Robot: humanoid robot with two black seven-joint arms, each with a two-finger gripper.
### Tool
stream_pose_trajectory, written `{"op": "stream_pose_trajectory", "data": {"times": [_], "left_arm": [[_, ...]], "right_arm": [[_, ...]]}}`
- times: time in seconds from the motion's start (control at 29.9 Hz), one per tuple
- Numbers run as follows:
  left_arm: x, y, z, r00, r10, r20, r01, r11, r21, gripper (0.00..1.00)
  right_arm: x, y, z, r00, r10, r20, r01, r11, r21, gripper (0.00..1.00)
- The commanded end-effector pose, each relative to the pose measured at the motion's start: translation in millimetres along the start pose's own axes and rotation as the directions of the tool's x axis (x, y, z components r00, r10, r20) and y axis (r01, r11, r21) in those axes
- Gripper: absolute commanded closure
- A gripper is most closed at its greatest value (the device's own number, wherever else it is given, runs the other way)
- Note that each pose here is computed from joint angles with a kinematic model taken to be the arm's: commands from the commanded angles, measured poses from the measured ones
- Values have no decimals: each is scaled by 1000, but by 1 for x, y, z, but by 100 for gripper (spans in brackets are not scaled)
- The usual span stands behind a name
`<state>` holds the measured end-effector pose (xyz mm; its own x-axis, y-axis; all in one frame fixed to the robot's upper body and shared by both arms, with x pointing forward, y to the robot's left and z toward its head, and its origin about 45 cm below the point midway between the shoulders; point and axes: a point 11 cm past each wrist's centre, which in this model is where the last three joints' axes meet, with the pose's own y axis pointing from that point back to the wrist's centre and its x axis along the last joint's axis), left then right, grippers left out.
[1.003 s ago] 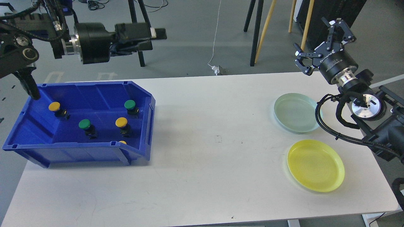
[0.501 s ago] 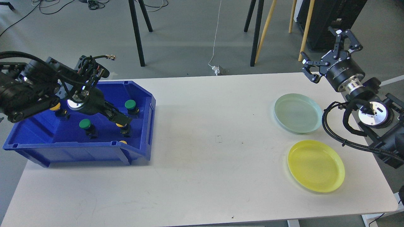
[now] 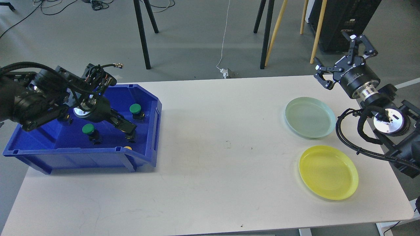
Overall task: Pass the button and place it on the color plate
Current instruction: 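Lower the left gripper into the bin and grasp a yellow button, then lift the yellow button and extend the left gripper toward the right gripper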
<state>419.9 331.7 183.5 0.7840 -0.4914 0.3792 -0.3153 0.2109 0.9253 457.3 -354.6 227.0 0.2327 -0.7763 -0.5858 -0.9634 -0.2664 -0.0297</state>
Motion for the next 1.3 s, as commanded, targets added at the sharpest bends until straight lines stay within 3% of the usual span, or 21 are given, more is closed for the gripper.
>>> {"op": "stream_pose_trajectory", "data": {"times": [0.0,0.37,0.47,0.87,1.0,1.27], "left_arm": [[-2,-6,3,1000,0,-2,0,1000,-7,2],[-6,-24,12,1000,0,8,0,1000,-19,9],[-10,-30,8,1000,-6,-1,6,1000,-2,20],[-15,-31,1,1000,-11,-6,11,1000,21,45],[-17,-32,1,1000,-14,-2,14,1000,22,68],[-10,-20,-8,999,20,32,-22,999,44,91]], "right_arm": [[1,1,1,1000,2,0,-2,1000,-3,1],[5,4,1,1000,12,-1,-12,1000,-4,1],[6,5,3,1000,15,-1,-15,1000,-8,1],[11,10,8,1000,25,4,-25,1000,-17,1],[11,10,9,1000,27,4,-27,999,-18,1],[12,11,8,1000,28,3,-28,999,-17,1]]}}
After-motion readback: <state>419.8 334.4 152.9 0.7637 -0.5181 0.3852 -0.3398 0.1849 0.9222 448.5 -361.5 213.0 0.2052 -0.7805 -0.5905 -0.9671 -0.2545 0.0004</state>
